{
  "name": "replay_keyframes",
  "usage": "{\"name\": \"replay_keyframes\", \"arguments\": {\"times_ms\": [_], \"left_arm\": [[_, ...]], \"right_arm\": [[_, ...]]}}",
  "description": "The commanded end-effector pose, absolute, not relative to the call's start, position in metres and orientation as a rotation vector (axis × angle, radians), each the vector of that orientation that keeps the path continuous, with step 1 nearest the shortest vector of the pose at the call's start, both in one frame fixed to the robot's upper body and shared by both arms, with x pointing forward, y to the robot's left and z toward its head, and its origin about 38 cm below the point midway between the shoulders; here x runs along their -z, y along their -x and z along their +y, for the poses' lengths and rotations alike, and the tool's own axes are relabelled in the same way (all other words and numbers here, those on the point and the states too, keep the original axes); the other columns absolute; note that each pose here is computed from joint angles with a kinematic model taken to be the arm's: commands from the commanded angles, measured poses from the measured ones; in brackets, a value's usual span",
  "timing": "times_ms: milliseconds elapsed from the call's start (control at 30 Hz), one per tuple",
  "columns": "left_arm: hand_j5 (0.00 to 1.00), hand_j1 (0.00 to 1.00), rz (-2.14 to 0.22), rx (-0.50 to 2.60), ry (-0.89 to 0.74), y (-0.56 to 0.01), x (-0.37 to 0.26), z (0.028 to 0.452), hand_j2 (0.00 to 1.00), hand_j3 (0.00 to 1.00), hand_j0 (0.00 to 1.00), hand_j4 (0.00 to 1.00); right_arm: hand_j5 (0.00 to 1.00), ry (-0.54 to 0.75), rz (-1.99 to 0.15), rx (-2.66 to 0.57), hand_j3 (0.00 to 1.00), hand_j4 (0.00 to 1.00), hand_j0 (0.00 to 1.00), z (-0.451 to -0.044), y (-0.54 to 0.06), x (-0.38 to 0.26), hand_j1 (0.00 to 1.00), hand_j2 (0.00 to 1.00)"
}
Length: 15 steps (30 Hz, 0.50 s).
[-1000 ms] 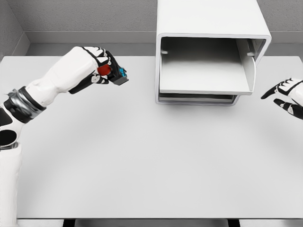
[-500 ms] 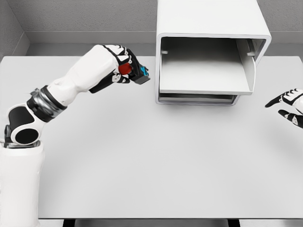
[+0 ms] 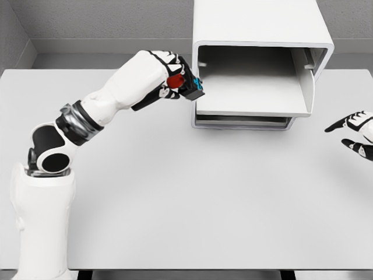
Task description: Slide open multi-storey tabletop storage cabinets and put open load switch and slide close multi-storey tabletop storage cabinets
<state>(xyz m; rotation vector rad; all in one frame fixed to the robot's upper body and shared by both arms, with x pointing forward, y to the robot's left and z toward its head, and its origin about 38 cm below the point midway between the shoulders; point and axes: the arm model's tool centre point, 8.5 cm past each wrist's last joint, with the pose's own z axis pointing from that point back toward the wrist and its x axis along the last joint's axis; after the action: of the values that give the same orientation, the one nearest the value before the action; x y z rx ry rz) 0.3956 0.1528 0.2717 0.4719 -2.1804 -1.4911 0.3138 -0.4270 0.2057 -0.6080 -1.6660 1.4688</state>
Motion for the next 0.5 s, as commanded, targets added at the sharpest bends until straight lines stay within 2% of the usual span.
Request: {"name": "replay_keyframes", "arguments": {"times_ms": [0,467], "left_arm": [[0.34,0.34,-2.151,1.507,-0.492,-0.398,-0.268,0.151,0.34,0.34,0.34,0.34],[0.34,0.34,-2.144,1.591,-0.483,-0.400,-0.269,0.130,0.34,0.34,0.34,0.34]], "right_arm": [[0.61,0.603,-1.672,-1.459,0.61,0.61,0.61,-0.427,-0.314,-0.206,0.61,0.61],[0.62,0.590,-1.667,-1.456,0.62,0.62,0.62,-0.425,-0.312,-0.201,0.62,0.62]]}}
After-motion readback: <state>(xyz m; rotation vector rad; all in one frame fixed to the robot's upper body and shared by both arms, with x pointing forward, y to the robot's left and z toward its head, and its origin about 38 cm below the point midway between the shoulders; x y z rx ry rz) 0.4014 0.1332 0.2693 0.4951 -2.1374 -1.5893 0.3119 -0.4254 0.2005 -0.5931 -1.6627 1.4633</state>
